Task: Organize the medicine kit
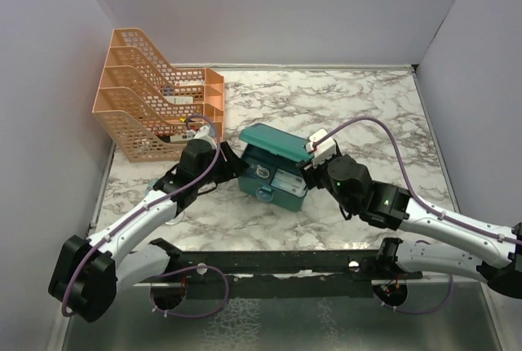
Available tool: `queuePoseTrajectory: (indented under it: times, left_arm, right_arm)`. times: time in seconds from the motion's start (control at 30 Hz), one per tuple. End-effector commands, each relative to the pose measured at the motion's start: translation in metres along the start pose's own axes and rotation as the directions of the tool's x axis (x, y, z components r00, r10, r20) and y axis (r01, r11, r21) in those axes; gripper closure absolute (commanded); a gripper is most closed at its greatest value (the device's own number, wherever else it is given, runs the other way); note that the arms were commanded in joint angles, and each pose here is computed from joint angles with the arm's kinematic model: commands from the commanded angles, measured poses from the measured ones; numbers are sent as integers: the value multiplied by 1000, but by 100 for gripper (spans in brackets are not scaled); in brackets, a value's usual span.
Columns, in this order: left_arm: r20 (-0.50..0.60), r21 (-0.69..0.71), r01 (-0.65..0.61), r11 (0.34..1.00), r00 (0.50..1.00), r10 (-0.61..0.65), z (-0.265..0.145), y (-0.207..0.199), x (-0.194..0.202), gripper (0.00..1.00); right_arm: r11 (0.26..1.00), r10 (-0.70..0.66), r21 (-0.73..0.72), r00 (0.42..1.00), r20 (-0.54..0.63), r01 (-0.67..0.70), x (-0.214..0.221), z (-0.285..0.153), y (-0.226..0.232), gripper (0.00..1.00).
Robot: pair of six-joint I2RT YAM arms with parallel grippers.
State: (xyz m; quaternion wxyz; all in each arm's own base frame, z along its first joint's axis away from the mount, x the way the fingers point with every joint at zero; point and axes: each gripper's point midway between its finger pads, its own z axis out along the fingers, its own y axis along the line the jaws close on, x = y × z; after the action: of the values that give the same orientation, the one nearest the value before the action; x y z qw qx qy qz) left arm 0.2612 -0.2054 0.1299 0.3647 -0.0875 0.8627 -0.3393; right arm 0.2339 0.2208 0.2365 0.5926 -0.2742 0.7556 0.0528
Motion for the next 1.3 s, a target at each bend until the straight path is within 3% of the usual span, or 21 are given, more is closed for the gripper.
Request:
queuePoseTrajectory:
  times: [0.0,0.33,0.53,0.67,0.8,0.87,0.9,1.13,1.27]
  left_arm:
    - [55,-5,-31,1000,998,31,-15,-7,-15,47]
    - [70,-102,-17,995,997,24,-45,15,-8,41]
    - [157,-184,-14,983,987,44,-65,30,-21,41]
    - [180,-107,-47,993,982,66,-71,15,-26,36]
    - [202,-1,-89,996,975,87,-73,-8,-32,19]
    - [208,26,-105,994,973,97,-73,-16,-36,15]
    - [193,57,-147,988,972,134,-68,-30,-42,11]
    - [86,100,-202,974,977,194,-50,-43,-34,13]
    - [23,94,-186,978,983,185,-37,-36,-22,26]
  right_arm:
    - [984,21,-174,999,-27,-25,-1,-13,27,40]
    - [942,11,-331,989,-150,-61,5,-33,50,37]
    - [899,13,-430,988,-154,-79,-12,-53,59,37]
    - [951,116,-273,986,-117,-144,-26,-38,37,37]
    - [968,234,-55,960,-156,-245,-19,-17,21,37]
    - [948,318,66,928,-197,-311,-9,-8,15,37]
    - [890,449,228,846,-286,-395,21,3,12,37]
    - [739,666,393,680,-305,-547,61,3,-6,37]
    - [719,695,357,637,-334,-596,70,4,3,39]
